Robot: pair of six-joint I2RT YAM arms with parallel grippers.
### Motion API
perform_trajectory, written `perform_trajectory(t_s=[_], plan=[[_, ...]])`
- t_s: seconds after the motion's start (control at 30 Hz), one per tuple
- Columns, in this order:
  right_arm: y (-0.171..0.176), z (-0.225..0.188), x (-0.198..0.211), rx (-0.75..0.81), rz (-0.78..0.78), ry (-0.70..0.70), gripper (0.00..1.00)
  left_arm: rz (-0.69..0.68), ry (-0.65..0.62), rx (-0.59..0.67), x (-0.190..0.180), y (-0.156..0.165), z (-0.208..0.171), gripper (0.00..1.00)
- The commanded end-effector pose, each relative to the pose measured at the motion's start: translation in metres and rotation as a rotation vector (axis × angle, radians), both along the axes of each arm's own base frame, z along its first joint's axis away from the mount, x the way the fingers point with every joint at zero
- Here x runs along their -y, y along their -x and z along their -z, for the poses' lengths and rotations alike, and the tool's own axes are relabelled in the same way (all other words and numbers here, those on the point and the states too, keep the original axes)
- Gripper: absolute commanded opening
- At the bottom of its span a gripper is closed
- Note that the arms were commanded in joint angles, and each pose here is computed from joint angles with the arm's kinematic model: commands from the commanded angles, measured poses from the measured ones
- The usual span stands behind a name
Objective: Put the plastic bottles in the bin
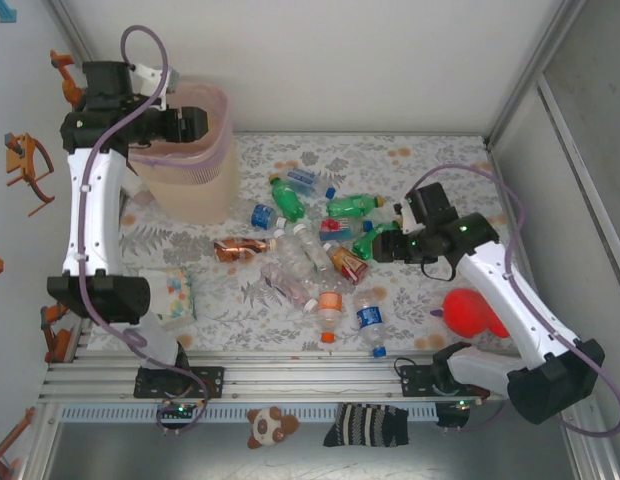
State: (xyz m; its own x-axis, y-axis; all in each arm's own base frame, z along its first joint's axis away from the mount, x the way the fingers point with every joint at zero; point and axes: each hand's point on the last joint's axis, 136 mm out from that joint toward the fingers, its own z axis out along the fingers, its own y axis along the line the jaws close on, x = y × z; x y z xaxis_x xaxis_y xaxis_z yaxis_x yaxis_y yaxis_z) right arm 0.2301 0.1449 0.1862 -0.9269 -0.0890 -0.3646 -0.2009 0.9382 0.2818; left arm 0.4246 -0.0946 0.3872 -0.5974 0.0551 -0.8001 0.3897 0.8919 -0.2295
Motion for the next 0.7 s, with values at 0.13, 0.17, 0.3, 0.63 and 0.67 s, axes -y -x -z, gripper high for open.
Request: perform_trajectory(t_s=[0.13, 0.17, 0.3, 0.63, 0.67], plan=[[0.033, 0.053, -0.014, -0.162, -0.061, 0.11, 0.76, 0.029, 0.224, 0.163, 0.016, 0.038, -0.025, 0.77], [0.037, 0.06, -0.017, -0.181, -0.075, 0.121, 0.77, 0.036, 0.261, 0.168, 0.019, 0.044, -0.024, 0.77], [0.051, 0.09, -0.026, -0.258, -0.108, 0.156, 0.82, 0.055, 0.345, 0.184, 0.025, 0.068, -0.023, 0.77], [0.072, 0.144, -0.042, -0.385, -0.182, 0.231, 0.83, 0.023, 0.39, 0.181, 0.022, 0.105, -0.008, 0.77], [0.071, 0.148, -0.039, -0.386, -0.18, 0.251, 0.82, 0.017, 0.393, 0.181, 0.021, 0.106, -0.007, 0.77]])
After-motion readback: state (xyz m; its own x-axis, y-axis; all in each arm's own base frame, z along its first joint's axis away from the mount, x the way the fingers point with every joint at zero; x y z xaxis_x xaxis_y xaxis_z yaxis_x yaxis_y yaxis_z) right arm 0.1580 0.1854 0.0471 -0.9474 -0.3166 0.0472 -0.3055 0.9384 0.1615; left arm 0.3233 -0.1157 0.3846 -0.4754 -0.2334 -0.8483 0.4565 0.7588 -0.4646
